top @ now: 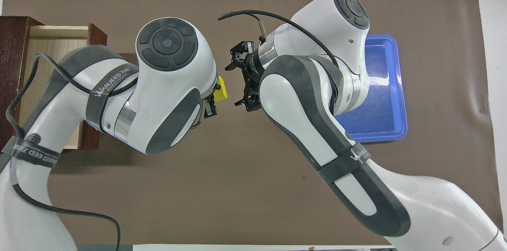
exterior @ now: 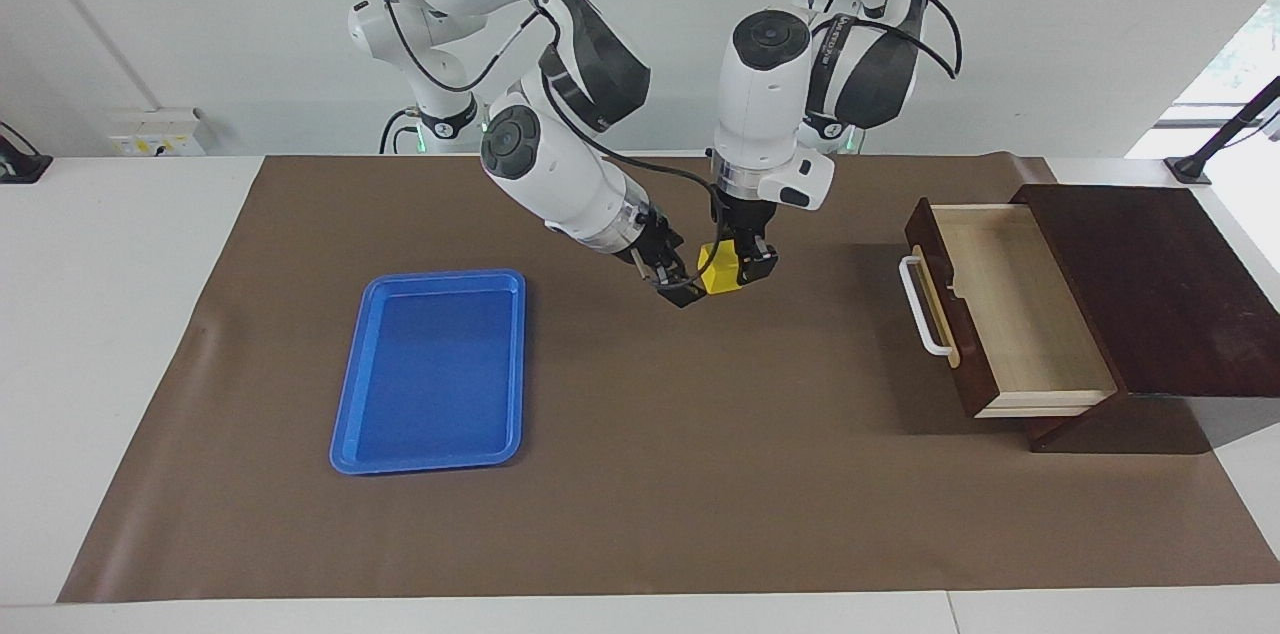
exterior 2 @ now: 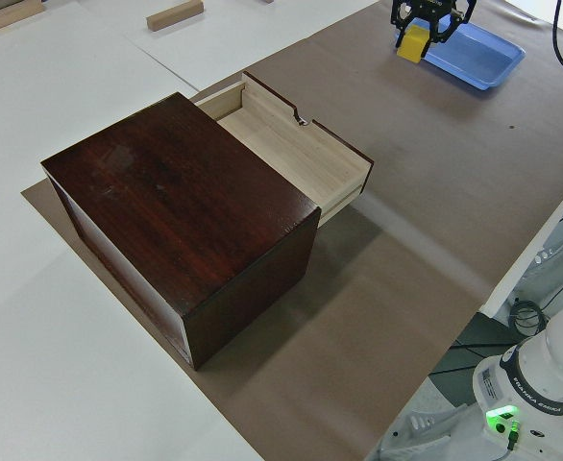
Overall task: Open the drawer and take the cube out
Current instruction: 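Grasp the cube with the right gripper while the left gripper releases it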
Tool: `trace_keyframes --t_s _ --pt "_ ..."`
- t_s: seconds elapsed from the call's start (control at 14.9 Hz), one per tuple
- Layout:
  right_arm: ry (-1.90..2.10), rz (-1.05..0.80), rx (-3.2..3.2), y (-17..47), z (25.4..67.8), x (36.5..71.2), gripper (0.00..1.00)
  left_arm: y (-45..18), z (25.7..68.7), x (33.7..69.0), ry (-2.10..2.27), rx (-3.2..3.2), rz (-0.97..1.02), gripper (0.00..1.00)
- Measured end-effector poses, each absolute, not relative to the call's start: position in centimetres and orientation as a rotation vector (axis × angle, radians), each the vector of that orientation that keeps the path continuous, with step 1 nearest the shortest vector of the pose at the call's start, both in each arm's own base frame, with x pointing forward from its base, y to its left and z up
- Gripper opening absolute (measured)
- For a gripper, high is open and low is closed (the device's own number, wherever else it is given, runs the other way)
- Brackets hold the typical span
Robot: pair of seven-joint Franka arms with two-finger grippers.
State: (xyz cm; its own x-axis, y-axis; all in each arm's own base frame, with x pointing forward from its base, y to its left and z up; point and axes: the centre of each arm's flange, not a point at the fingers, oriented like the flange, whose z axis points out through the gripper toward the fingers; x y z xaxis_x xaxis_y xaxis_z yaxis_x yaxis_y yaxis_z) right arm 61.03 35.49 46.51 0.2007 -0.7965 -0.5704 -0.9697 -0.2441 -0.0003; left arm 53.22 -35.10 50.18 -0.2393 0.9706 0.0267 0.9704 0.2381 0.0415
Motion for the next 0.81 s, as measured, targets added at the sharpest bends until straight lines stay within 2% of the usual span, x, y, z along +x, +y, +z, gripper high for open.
trace_keyframes --t_s 0.74,0.81 --pt "1.657 0.647 -2.133 38.1 47.6 60.3 0.91 -35.5 49.9 52.9 2.470 1.940 0.077 0.56" --pt "1.656 0.645 -2.135 38.2 47.6 60.3 0.85 -35.5 49.9 52.9 2.471 1.939 0.077 0.56"
